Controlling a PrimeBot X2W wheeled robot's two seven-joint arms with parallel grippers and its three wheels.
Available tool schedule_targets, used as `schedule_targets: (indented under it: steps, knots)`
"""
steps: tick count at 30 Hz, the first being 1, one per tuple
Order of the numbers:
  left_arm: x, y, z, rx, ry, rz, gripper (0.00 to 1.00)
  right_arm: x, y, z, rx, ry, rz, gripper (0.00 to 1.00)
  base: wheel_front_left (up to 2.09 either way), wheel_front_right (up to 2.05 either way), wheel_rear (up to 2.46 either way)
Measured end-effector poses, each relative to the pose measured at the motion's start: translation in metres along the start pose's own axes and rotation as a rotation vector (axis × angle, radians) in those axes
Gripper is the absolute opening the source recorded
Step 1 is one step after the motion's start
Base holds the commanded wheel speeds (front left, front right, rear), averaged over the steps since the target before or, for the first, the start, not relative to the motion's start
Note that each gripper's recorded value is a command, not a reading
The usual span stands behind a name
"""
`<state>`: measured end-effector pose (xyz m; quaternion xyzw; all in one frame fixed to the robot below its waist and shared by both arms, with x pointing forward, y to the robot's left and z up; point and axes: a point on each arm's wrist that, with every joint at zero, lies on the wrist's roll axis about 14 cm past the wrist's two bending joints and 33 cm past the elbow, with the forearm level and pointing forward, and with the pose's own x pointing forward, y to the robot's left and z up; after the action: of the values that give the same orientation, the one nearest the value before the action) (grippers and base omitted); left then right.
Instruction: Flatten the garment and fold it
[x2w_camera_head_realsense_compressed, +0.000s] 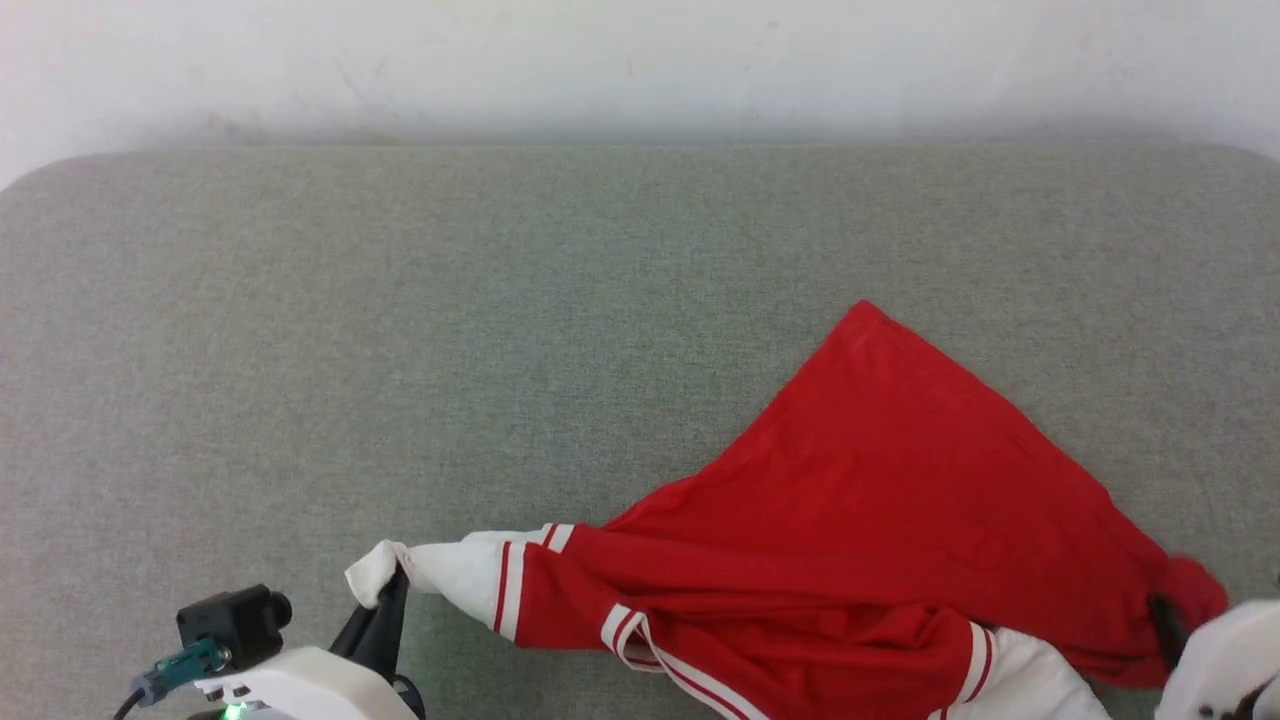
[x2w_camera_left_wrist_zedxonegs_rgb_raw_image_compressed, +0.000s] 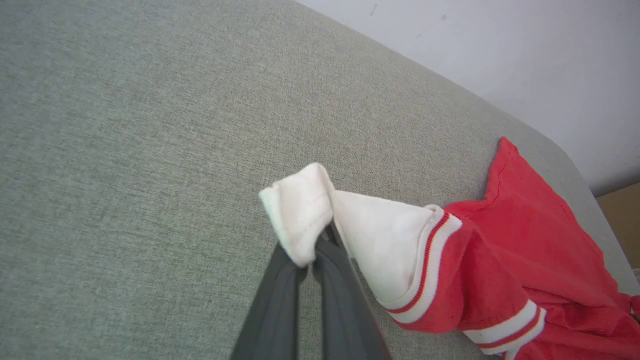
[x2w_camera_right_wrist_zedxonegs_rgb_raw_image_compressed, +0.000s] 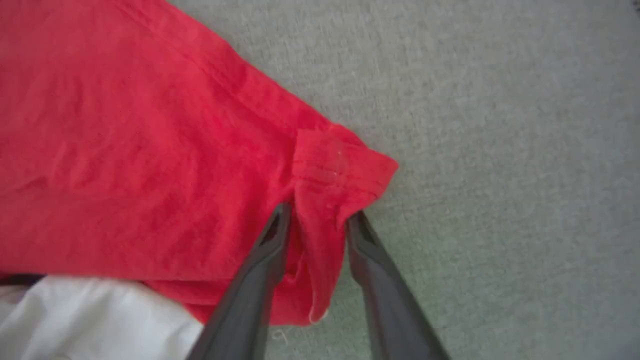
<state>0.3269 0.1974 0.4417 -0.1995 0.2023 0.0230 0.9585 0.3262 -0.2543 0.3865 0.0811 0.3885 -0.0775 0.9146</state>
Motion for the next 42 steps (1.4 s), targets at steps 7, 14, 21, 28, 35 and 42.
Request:
schedule_targets:
  steps: [7, 14, 21, 28, 35, 42]
  knots:
    - [0.001, 0.002, -0.002, -0.007, 0.007, 0.010, 0.00, -0.003, 0.078, 0.099, -0.141, -0.458, 0.168, 1.00, 0.00, 0.00, 0.00]
    - [0.006, 0.002, -0.003, -0.019, 0.008, 0.016, 0.00, 0.019, 0.148, 0.133, -0.292, -0.553, 0.343, 1.00, 0.00, 0.00, 0.00]
    - [0.010, 0.006, -0.004, -0.038, 0.003, 0.035, 0.00, 0.072, 0.177, 0.133, -0.404, -0.360, 0.362, 1.00, 0.00, 0.00, 0.00]
    - [0.011, 0.014, -0.010, -0.052, 0.011, 0.064, 0.00, 0.112, 0.193, 0.110, -0.479, -0.078, 0.341, 1.00, 0.00, 0.00, 0.00]
    - [0.009, 0.024, -0.016, -0.062, 0.019, 0.098, 0.00, 0.128, 0.203, 0.100, -0.556, 0.080, 0.313, 0.37, 0.00, 0.00, 0.00]
    - [0.010, 0.022, -0.015, -0.065, 0.016, 0.090, 0.00, 0.125, 0.204, 0.110, -0.555, 0.022, 0.323, 0.00, 0.00, 0.00, 0.00]
